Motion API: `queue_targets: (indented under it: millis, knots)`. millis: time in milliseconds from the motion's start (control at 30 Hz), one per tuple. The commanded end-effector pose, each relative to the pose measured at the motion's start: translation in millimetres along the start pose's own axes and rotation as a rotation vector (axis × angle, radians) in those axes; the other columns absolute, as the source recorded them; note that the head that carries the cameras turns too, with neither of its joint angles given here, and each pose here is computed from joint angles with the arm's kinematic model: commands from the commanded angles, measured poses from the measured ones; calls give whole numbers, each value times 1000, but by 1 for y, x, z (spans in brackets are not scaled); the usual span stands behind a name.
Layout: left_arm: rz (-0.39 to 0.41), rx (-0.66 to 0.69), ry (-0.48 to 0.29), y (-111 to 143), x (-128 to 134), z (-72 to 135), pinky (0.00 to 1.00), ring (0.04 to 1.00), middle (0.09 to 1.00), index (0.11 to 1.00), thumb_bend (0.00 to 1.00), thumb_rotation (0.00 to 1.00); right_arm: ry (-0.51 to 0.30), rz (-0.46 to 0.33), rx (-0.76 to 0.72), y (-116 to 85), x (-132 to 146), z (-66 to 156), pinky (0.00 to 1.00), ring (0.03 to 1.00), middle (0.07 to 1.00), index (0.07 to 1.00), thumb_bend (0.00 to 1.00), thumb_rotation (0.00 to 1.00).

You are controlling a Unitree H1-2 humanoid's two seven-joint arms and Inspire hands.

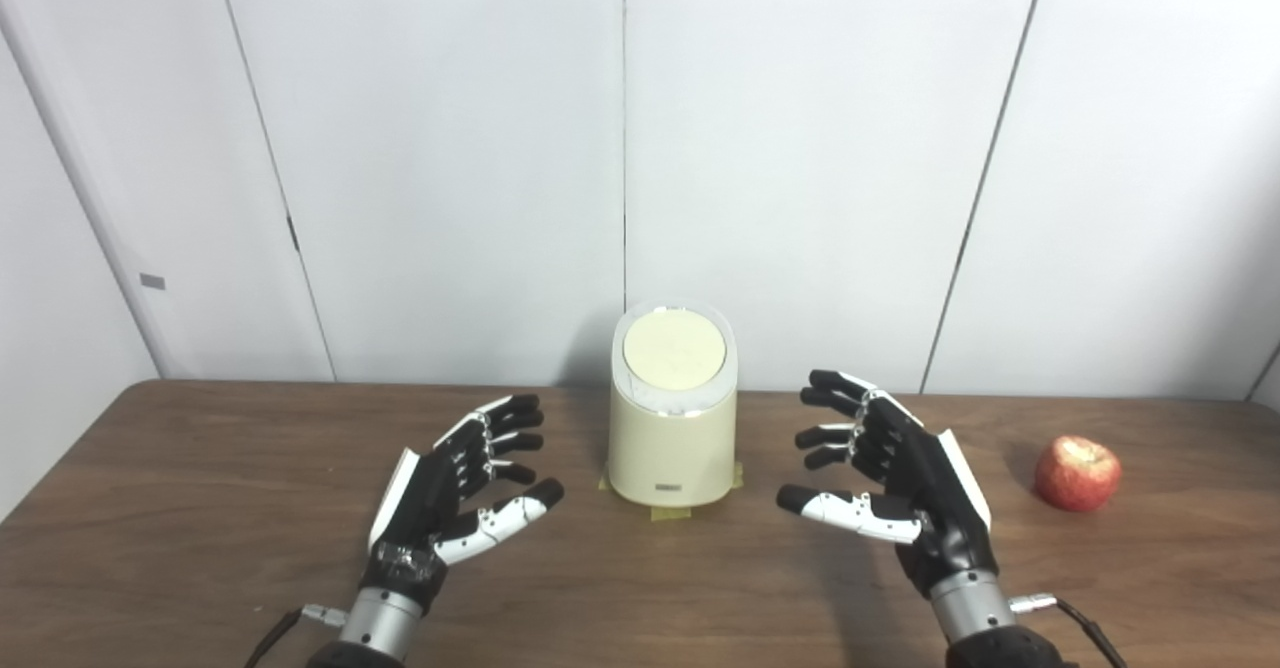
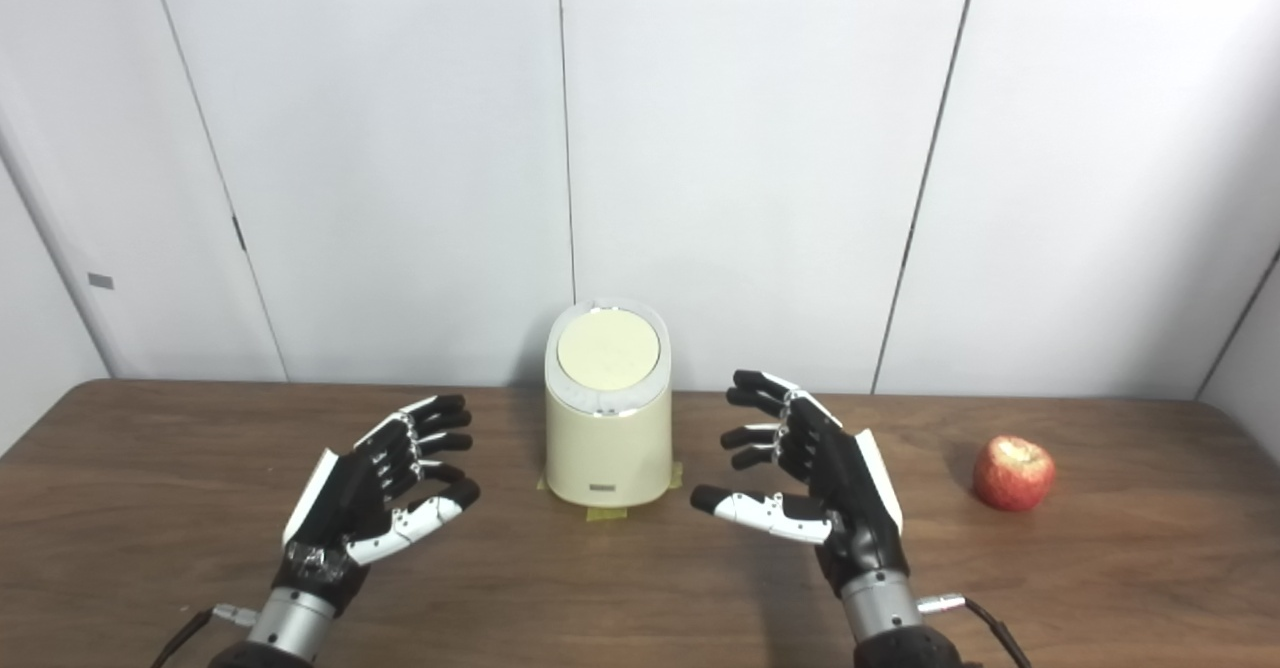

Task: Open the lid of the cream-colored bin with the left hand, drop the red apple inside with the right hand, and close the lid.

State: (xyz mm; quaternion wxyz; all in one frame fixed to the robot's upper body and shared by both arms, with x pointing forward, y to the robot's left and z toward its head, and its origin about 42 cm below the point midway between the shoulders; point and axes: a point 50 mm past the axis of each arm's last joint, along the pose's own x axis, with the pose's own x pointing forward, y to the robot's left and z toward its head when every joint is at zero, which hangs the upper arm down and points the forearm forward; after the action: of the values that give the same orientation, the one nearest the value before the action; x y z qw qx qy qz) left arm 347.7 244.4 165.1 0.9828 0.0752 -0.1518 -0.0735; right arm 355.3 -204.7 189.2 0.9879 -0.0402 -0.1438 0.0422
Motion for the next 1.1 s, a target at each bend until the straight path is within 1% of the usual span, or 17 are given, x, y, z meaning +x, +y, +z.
queue_targets:
  millis: [0,467,533,600,700,767,867,1000,1067]
  knots:
    - [-2,9,-70,1,11,16,635,761,804,815,742,263,-76,3,3,2,12,18,531,603,747,746,825,148]
    - [3,9,-71,1,11,16,628,754,803,811,735,251,-77,4,1,3,12,19,535,603,749,744,819,147]
    - [16,16,-76,-1,13,17,633,758,804,812,741,263,-76,2,1,4,13,18,530,604,748,740,818,144]
    - [41,29,-89,-6,16,20,663,787,826,842,759,299,-75,0,-2,3,14,17,528,602,746,741,818,144]
    - [90,50,-121,-13,28,29,745,867,902,907,787,347,-71,0,-4,3,14,15,538,602,748,746,823,154]
    - [122,60,-136,-19,40,37,792,898,930,919,804,368,-71,2,-5,3,15,14,533,601,751,747,818,150]
    - [146,68,-152,-25,60,47,914,941,949,922,800,360,-73,5,-5,4,16,13,540,604,751,747,816,152]
    - [152,77,-165,-31,87,62,965,973,968,941,807,354,-83,5,-16,6,18,13,539,599,750,751,818,156]
    - [149,91,-169,-34,100,69,955,992,983,956,807,345,-84,6,-17,6,19,12,537,598,752,752,814,156]
